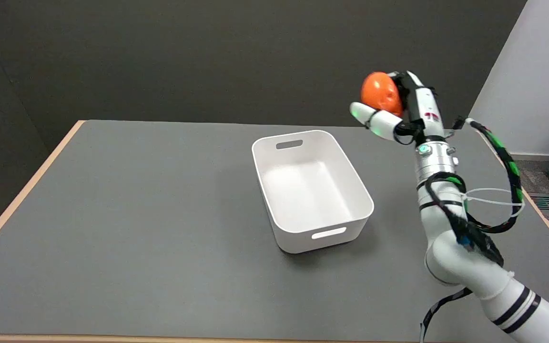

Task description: Place mango into white box.

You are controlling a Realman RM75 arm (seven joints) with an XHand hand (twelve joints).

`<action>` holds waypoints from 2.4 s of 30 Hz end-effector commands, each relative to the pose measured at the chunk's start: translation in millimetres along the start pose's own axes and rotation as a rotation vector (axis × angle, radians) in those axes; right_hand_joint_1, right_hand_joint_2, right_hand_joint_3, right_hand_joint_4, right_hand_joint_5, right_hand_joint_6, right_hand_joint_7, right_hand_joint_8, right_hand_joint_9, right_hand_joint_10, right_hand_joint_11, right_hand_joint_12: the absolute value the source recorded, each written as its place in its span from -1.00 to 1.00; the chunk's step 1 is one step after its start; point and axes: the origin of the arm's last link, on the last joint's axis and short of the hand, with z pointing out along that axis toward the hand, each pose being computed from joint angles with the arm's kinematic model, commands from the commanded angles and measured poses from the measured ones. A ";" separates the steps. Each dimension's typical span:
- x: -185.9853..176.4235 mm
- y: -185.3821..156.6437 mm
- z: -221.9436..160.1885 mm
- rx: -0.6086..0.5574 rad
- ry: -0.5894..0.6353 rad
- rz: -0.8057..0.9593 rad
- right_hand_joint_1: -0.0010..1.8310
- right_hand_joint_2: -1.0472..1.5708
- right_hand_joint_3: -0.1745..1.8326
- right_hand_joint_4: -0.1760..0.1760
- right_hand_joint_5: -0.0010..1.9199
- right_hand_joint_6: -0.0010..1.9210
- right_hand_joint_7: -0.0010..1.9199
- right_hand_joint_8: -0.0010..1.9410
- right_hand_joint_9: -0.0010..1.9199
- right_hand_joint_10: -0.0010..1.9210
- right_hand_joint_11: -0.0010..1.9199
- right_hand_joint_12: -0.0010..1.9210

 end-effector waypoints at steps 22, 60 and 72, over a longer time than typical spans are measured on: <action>-163.0 47.4 -62.6 0.041 -0.585 0.019 0.25 0.74 -0.56 -1.00 -0.49 0.59 -0.30 0.88 -0.22 1.00 -0.59 1.00; -84.4 -75.6 -51.7 0.440 -0.349 -0.124 -0.14 0.30 0.09 -0.48 -0.79 -0.55 -0.62 -0.28 -0.62 0.17 -0.75 1.00; -80.0 -63.6 -41.2 0.391 -0.347 -0.140 -0.26 0.27 0.07 -0.38 -0.82 -0.59 -0.71 -0.48 -0.78 -0.01 -0.52 0.86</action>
